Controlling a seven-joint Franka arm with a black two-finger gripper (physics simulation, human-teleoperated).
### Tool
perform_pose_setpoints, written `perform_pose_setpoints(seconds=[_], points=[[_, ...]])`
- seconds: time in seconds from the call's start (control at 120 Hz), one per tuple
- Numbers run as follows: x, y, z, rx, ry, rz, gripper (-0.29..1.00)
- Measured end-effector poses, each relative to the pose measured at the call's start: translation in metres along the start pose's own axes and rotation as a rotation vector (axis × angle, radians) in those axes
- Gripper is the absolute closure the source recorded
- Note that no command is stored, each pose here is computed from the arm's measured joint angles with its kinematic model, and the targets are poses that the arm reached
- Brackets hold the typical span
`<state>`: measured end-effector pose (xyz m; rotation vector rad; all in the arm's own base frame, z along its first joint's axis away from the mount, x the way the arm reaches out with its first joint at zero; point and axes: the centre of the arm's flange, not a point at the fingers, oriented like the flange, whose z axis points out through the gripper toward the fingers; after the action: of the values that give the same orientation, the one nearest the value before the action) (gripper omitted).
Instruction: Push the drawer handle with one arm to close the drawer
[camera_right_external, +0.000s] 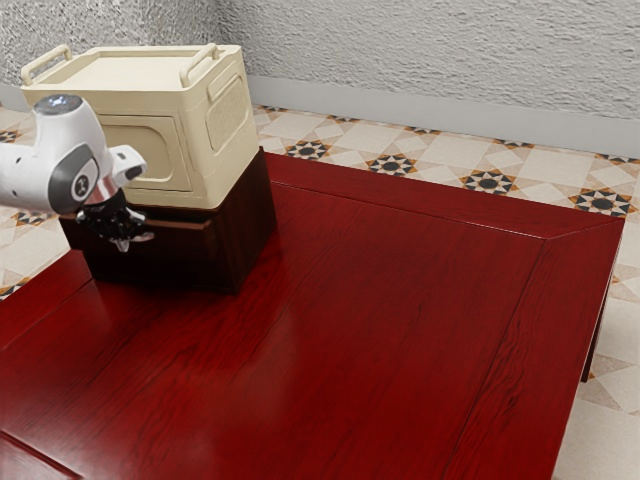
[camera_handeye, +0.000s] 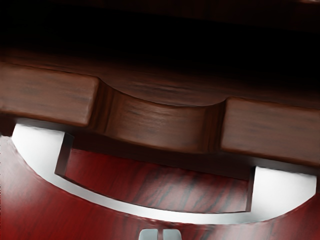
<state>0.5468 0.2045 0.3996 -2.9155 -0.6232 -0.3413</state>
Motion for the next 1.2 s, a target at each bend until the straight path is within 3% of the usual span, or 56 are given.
perform_pose_setpoints(seconds=[0.967,1.033,1.142,1.2], points=[[0.025,0.006,0.005,0.005,0.088,0.09,0.79],[0.006,0.013,-0.029,-0.048,0.098,0.096,0.66],[-0.044,0.046,-0.147,-0.204,0.112,0.162,0.42],[-0.05,0.073,-0.231,-0.252,0.144,0.236,0.32]])
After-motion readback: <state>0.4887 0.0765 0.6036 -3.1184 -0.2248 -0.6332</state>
